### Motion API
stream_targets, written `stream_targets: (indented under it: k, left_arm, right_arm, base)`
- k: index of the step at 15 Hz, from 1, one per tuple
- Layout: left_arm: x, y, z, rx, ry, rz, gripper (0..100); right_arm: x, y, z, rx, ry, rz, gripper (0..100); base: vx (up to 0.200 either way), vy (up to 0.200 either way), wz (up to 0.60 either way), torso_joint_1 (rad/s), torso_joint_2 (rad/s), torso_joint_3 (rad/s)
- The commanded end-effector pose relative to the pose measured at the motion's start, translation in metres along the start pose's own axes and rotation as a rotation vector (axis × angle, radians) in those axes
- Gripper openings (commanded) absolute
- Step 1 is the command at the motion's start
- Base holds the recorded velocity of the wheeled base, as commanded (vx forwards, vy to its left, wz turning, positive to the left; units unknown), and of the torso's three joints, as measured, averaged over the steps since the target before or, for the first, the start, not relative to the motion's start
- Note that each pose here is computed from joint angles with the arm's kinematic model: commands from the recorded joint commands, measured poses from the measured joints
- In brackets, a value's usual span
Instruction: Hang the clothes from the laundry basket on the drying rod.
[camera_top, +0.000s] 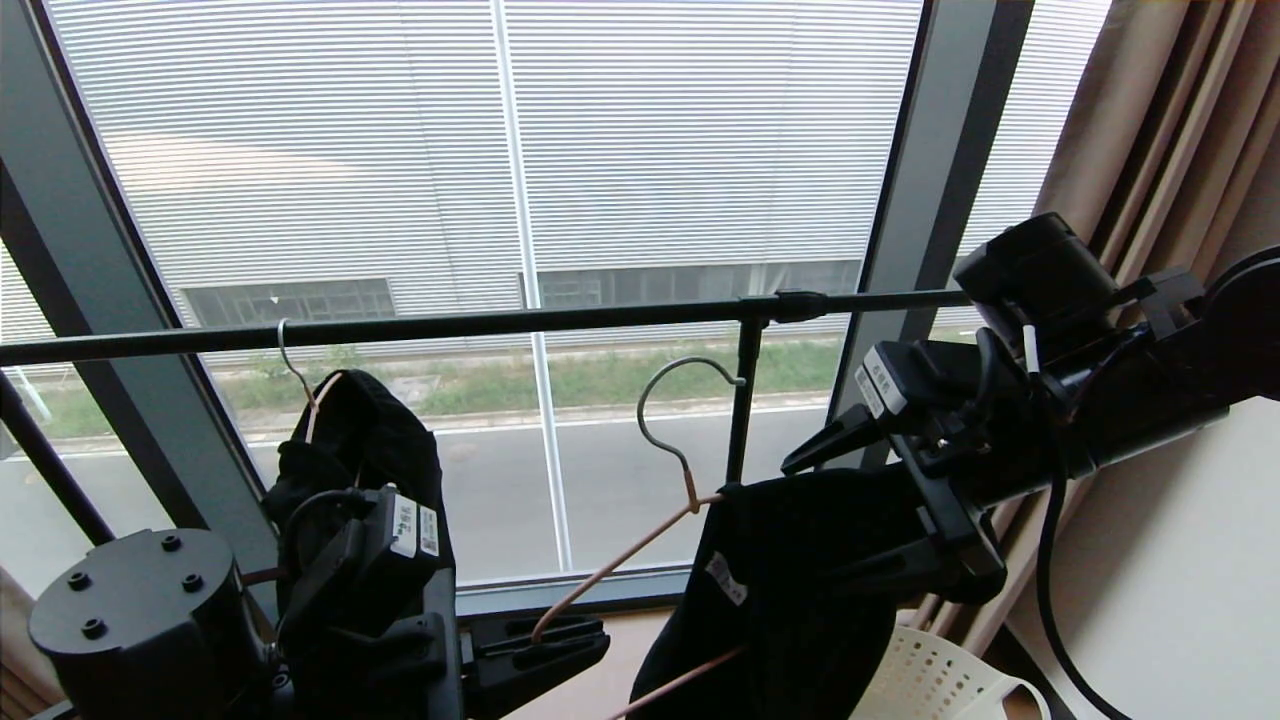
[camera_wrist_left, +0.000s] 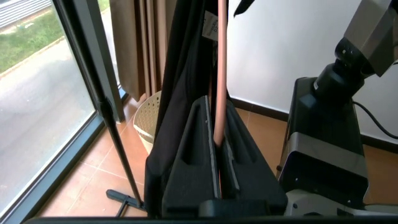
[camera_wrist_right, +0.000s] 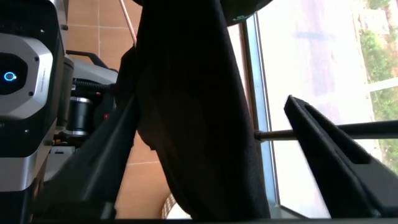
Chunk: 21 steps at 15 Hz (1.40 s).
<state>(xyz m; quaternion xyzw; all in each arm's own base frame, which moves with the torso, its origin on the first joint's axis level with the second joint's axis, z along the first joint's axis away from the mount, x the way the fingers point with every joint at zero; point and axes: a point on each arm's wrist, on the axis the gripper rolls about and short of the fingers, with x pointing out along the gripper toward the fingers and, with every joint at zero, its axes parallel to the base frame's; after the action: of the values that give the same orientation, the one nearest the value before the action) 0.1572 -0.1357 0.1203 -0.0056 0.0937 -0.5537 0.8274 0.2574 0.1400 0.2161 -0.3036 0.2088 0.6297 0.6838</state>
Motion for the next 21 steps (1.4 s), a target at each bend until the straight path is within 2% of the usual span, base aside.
stream_targets:
  k: [1, 11, 12, 18, 21]
  left_arm:
    - [0.0, 0.0, 0.0, -0.001, 0.002, 0.001, 0]
    - [0.0, 0.0, 0.0, 0.0, -0.001, 0.004, 0]
    - [0.0, 0.001, 0.0, 0.001, -0.002, 0.002, 100]
    - [-0.004, 0.004, -0.001, -0.005, -0.001, 0.029, 100]
    - [-0.021, 0.008, 0.006, 0.021, -0.077, 0.089, 100]
  right_arm:
    - [-0.001, 0.001, 0.001, 0.007, 0.0, 0.0, 0]
    - [-0.003, 0.005, 0.003, 0.001, -0.004, 0.0, 0]
    - [-0.003, 0.004, 0.003, 0.0, -0.004, -0.001, 0]
    - [-0.007, 0.007, 0.005, 0.002, -0.009, -0.005, 0]
    - [-0.012, 0.011, 0.005, 0.026, -0.011, -0.016, 0]
  base:
    - [0.0, 0.0, 0.0, 0.0, 0.0, 0.0]
    - [0.0, 0.0, 0.0, 0.0, 0.0, 0.0]
    - [0.0, 0.0, 0.0, 0.0, 0.0, 0.0]
    - [0.0, 0.0, 0.0, 0.0, 0.0, 0.0]
    - [0.0, 0.0, 0.0, 0.0, 0.0, 0.0]
